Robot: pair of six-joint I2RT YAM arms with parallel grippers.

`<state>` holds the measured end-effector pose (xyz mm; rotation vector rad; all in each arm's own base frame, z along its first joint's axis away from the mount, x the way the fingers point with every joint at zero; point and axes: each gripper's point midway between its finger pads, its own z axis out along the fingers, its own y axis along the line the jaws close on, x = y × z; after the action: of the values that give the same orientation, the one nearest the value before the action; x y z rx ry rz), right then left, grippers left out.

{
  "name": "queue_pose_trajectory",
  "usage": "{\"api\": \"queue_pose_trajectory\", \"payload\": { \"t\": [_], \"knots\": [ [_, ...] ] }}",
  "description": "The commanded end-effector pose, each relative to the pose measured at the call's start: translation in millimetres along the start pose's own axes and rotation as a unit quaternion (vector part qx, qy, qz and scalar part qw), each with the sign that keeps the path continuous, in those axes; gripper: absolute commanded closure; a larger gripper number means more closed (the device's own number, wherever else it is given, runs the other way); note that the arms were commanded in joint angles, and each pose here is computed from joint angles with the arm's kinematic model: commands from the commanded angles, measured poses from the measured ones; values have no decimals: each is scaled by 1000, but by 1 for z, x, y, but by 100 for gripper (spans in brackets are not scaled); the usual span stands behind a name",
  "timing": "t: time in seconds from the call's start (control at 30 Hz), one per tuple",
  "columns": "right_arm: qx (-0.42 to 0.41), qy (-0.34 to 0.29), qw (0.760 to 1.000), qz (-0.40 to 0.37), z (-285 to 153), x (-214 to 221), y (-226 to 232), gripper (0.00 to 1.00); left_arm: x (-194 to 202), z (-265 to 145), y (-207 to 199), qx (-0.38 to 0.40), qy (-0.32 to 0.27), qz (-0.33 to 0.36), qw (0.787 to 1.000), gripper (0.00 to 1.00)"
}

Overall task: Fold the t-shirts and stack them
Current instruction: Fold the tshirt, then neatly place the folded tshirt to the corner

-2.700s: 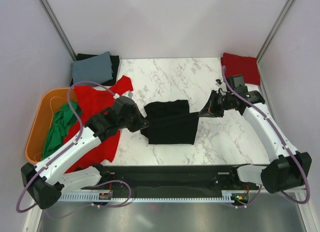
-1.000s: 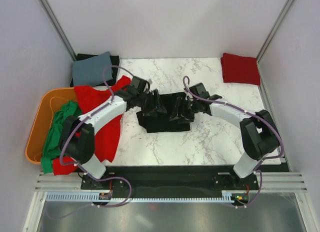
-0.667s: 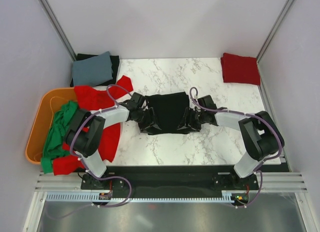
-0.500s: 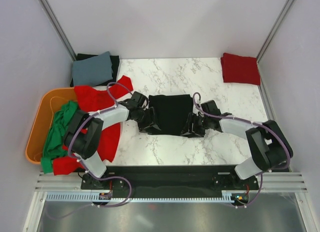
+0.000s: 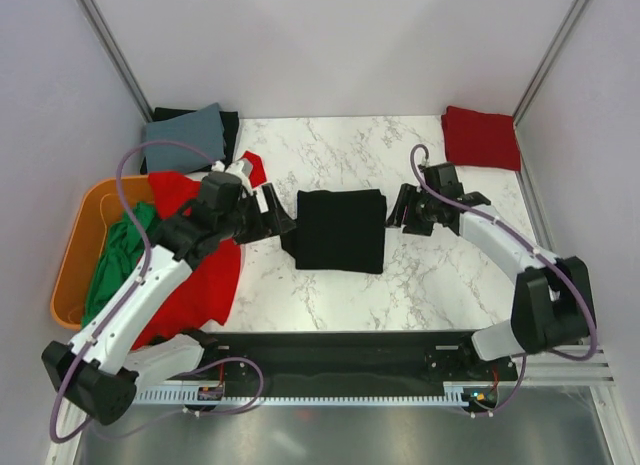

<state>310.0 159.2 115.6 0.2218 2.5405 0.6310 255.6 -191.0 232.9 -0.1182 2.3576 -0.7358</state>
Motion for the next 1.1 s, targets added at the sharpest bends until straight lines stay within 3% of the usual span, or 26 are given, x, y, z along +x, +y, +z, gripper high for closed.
{"api": "queue_pose_trajectory", "payload": {
  "t": [0.0, 0.2, 0.37, 0.5, 0.77, 0.83, 1.0, 1.07],
  "knots": [
    [23, -3, 1000, 0, 22, -24, -15, 39, 31, -12, 60, -103, 7, 16, 995, 11],
    [18, -1, 1000, -2, 69, -67, -13, 39, 33, -49, 88, -131, -82, 7, 988, 8],
    [11, 21, 1000, -3, 114, -78, -14, 39, 24, -72, 96, -139, -136, 16, 981, 7],
    [19, 38, 999, 1, 137, -72, -28, 41, 28, -82, 119, -187, -158, -1, 970, 6],
    [3, 75, 997, 12, 164, -35, -46, 48, 35, -81, 131, -186, -185, -12, 965, 7],
    [-8, 83, 996, 13, 165, -26, -45, 56, 35, -78, 133, -191, -181, -10, 965, 10],
    [-16, 76, 997, 22, 165, -24, -46, 94, 37, -75, 128, -183, -168, -9, 969, 18],
    [-12, 69, 997, 21, 162, -29, -48, 100, 36, -77, 127, -180, -174, -10, 968, 20]
  ]
}}
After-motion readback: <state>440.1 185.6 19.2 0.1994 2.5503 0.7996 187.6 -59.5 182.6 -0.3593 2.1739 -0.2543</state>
